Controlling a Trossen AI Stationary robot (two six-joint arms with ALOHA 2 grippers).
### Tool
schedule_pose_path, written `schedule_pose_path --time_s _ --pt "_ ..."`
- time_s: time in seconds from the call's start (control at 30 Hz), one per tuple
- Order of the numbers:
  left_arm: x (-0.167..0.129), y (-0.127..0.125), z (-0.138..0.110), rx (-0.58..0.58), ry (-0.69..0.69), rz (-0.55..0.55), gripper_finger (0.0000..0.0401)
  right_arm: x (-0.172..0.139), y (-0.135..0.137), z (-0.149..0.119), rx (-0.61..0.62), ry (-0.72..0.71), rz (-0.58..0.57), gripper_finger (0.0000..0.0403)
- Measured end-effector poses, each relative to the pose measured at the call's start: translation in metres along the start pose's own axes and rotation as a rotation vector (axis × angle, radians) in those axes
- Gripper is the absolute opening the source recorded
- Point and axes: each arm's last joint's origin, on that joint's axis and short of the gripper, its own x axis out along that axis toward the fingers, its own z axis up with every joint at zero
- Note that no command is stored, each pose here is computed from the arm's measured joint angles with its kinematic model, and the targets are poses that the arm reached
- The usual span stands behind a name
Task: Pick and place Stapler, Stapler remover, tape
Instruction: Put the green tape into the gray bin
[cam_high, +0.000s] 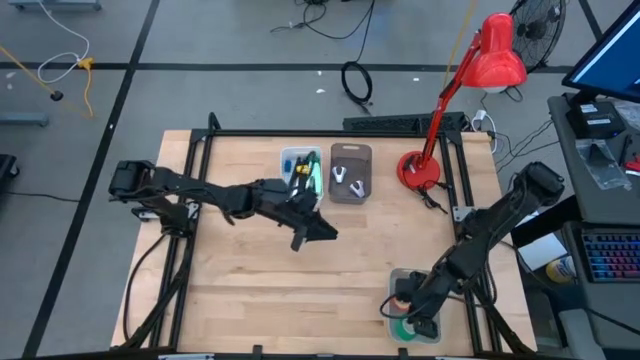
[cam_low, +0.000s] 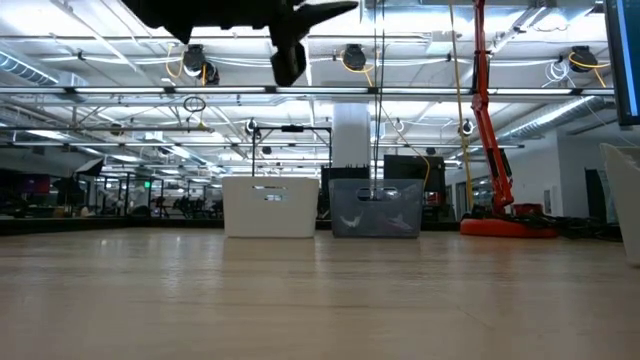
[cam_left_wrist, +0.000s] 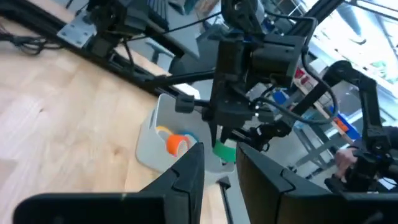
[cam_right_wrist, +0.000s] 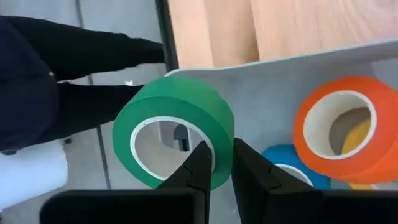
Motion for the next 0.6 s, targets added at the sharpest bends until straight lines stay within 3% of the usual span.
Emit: schedule_pose_path --time_s 0.4,0.6 --pt "-0.056 -0.021 -0.022 0.019 -0.085 0.036 0.0094 0.025 -0.018 -0.001 0.191 0.041 -0.178 0.0030" --pt "-0.071 -0.023 -0.028 0.025 -0.094 0.038 0.0094 0.025 -0.018 -0.001 0.284 0.042 -0.188 0.0030"
